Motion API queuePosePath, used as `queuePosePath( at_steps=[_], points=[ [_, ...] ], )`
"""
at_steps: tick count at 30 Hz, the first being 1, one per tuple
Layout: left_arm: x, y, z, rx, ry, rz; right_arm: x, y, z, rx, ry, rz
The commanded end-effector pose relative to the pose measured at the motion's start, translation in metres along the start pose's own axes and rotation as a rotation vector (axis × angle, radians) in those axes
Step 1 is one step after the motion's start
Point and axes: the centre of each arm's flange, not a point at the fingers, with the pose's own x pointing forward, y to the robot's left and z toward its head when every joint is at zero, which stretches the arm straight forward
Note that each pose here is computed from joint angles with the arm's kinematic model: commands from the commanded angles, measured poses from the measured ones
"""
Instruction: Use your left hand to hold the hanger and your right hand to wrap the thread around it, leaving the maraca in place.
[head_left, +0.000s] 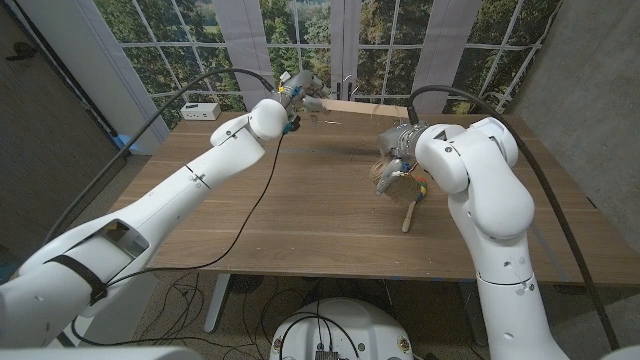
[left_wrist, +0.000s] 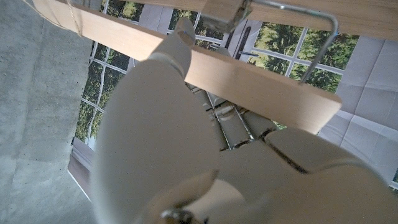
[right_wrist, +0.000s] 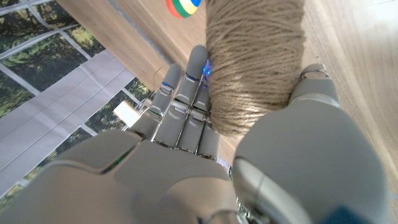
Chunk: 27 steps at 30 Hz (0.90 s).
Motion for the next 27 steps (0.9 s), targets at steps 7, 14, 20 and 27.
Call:
queuePosePath(
  at_steps=[7, 14, 20, 27],
  points=[
    [0.004, 0.0, -0.009, -0.206, -0.056, 0.047, 0.038, 0.028, 0.006, 0.14, -0.091, 0.133],
    [0.005, 0.001, -0.008, -0.258, -0.066, -0.001, 0.057, 0.046, -0.012, 0.226, -0.047, 0.153],
    [0.005, 0.002, -0.011, -0.339, -0.066, -0.051, 0.071, 0.061, -0.033, 0.3, 0.006, 0.136],
    [0.007, 0.003, -0.014, -0.426, -0.06, -0.154, 0.084, 0.076, -0.065, 0.372, 0.114, 0.062]
  ],
)
